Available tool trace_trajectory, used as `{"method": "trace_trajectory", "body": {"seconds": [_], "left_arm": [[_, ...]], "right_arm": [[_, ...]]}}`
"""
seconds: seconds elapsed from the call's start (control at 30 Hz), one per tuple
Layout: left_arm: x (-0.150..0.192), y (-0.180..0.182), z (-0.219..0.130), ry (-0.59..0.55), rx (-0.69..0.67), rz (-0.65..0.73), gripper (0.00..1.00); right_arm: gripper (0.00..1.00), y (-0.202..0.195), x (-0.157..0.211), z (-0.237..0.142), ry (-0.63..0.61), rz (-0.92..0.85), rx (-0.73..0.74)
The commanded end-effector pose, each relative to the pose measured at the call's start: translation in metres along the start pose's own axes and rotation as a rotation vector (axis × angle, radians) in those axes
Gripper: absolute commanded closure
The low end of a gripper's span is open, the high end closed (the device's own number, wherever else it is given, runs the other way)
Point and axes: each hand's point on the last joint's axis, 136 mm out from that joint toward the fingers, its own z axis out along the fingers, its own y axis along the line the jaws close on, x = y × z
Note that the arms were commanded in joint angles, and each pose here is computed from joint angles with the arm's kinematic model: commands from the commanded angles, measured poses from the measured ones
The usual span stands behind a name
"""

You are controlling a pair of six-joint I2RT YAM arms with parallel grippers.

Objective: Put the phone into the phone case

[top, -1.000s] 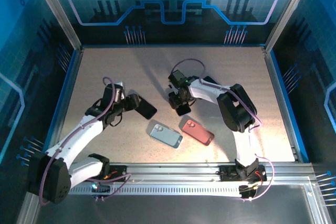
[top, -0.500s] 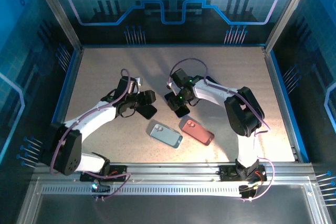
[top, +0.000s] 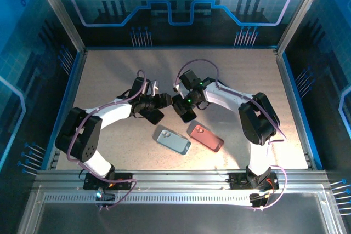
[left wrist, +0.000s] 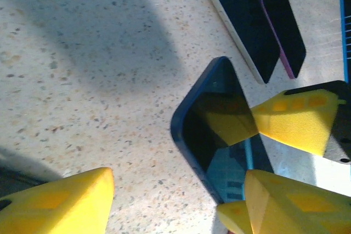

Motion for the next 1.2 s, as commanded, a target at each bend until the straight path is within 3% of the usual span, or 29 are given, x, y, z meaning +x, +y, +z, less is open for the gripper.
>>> {"method": "trace_trajectory", "body": {"seconds": [0.0,0.5,1.17], "left_arm": [[-0.007,-0.021,0.007,0.010,0.079,0.004,0.36],[0.000,-0.021,0.021,0.039,0.098,-0.014,0.44],[-0.005,-0.028,0.026,0.026,0.130,-0.028,0.66]], "right_arm": [[0.39,0.016,-0.016,-0.023,-0.057,-0.016,-0.049],[0.39,0.020,-0.023,-0.034,-0.088,-0.014,-0.066],[0.40,0.027,-0.033,-0.049,-0.127,-0.012,-0.098]]}}
